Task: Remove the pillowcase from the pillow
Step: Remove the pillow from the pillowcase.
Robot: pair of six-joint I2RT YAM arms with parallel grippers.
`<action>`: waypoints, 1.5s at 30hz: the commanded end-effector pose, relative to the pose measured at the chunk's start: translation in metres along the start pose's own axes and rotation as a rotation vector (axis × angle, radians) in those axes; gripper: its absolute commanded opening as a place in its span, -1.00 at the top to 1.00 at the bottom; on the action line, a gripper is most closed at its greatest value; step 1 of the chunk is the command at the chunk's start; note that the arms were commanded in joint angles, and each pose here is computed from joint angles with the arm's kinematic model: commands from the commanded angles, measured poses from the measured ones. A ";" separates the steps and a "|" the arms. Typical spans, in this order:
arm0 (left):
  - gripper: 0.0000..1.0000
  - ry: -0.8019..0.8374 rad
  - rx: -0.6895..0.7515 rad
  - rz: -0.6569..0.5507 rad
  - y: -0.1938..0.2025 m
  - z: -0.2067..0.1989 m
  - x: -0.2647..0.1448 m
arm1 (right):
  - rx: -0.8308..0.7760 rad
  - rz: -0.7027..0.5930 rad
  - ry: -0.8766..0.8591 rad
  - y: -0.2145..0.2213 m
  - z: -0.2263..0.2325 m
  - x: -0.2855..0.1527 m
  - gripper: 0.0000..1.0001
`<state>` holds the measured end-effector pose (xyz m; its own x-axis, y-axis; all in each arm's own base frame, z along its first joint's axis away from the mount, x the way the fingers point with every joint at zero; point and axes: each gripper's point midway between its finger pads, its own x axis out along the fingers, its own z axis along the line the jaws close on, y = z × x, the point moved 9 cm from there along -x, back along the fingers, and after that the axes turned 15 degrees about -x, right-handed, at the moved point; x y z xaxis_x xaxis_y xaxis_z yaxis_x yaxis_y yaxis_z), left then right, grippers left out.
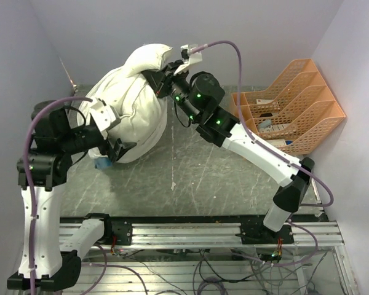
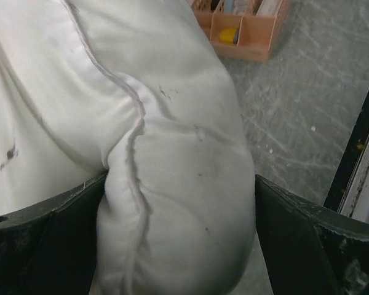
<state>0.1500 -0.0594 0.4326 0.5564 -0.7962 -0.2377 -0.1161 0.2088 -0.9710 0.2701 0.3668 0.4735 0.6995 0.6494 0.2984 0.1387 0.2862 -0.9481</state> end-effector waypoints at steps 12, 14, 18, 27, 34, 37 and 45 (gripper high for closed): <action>0.86 -0.383 0.106 -0.222 -0.048 0.039 -0.009 | 0.089 -0.062 -0.220 -0.032 -0.071 -0.021 0.00; 0.86 -0.362 0.125 -0.296 -0.079 0.031 -0.019 | 0.098 -0.046 -0.274 -0.028 -0.095 -0.036 -0.21; 0.86 -0.239 0.124 -0.371 -0.121 0.017 -0.026 | -0.028 -0.007 -0.277 -0.015 -0.112 -0.067 -0.53; 0.86 -0.171 0.101 -0.409 -0.144 0.014 -0.026 | -0.178 0.021 -0.261 0.022 -0.115 -0.128 -0.81; 0.86 -0.181 0.130 -0.445 -0.157 0.006 -0.036 | -0.094 0.145 -0.218 0.094 -0.138 -0.122 -0.74; 0.86 -0.189 0.152 -0.435 -0.158 0.002 -0.041 | -0.065 0.183 -0.233 0.118 -0.148 -0.109 -0.70; 0.86 -0.141 0.168 -0.361 -0.141 -0.014 -0.048 | 0.077 0.176 -0.442 0.151 -0.175 -0.065 -0.77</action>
<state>0.1569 -0.0586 0.5626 0.6954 -0.7155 0.0661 0.0997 0.0050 -0.9950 0.3575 0.2329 0.2635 0.5021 0.8642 0.0313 -0.0885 0.0874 -0.9922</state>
